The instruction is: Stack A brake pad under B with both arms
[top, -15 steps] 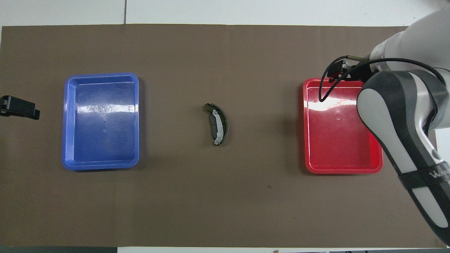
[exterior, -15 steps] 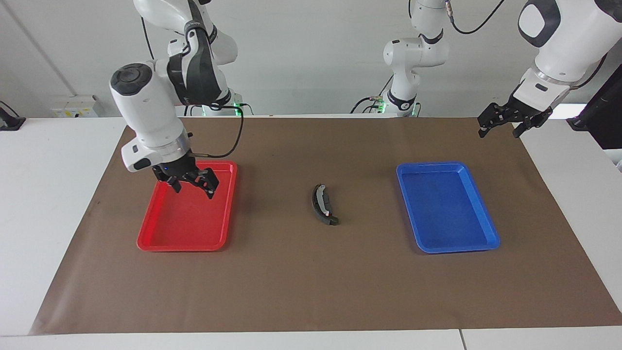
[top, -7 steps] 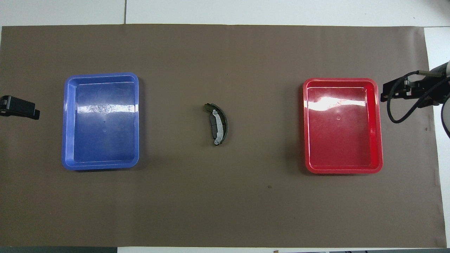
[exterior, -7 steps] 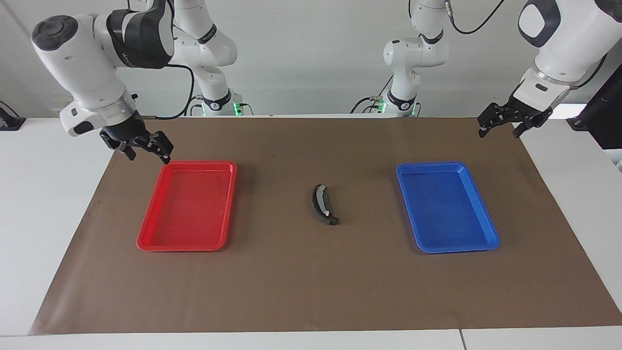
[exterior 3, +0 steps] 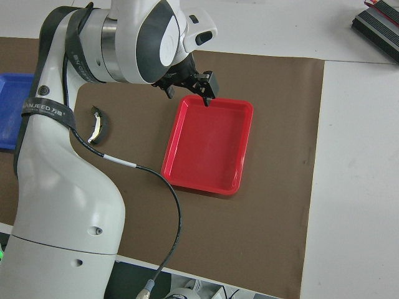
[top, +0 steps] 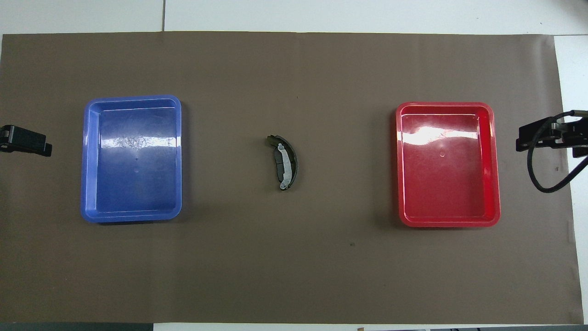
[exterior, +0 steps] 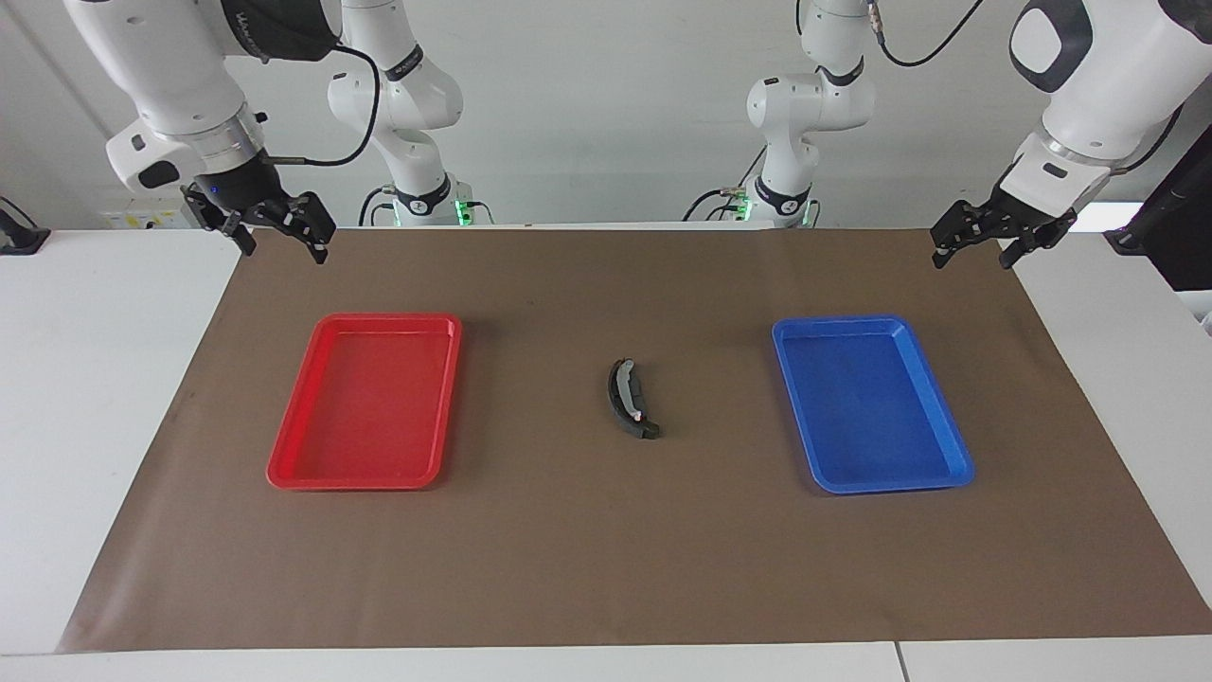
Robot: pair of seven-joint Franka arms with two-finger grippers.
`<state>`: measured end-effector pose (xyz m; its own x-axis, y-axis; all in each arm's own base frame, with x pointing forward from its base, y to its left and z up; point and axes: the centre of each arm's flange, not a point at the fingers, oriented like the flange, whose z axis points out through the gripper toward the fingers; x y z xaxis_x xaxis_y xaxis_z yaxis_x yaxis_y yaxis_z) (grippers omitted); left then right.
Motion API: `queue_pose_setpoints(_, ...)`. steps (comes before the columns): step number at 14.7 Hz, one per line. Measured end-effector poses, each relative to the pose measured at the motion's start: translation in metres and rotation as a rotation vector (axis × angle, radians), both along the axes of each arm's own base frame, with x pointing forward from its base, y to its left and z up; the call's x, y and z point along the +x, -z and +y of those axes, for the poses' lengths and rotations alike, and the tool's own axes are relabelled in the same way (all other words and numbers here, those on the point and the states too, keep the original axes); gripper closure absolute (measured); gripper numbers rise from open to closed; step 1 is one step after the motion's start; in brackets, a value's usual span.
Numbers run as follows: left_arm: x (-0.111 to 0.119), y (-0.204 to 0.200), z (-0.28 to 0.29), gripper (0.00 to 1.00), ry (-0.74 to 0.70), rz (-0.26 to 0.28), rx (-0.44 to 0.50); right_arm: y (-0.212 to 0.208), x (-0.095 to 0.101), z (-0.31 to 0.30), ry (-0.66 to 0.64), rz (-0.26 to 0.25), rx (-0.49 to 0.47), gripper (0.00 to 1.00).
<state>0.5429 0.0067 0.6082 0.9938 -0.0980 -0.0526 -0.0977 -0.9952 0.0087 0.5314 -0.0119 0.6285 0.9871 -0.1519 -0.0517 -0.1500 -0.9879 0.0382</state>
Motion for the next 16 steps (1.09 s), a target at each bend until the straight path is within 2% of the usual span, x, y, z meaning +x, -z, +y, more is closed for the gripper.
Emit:
queue_pose_setpoints(4,0.000,0.000,0.000,0.00,0.000,0.000,0.000,0.000,0.002,0.000,-0.010,0.005,0.001,0.01)
queue_pose_setpoints(9,0.000,0.000,0.000,0.00,0.000,0.000,0.000,-0.002,0.005,0.007,-0.098,0.002,-0.023,0.00)
queue_pose_setpoints(16,0.000,0.000,0.000,0.00,0.000,0.000,0.000,-0.011,0.001,0.006,-0.097,0.023,-0.022,0.00)
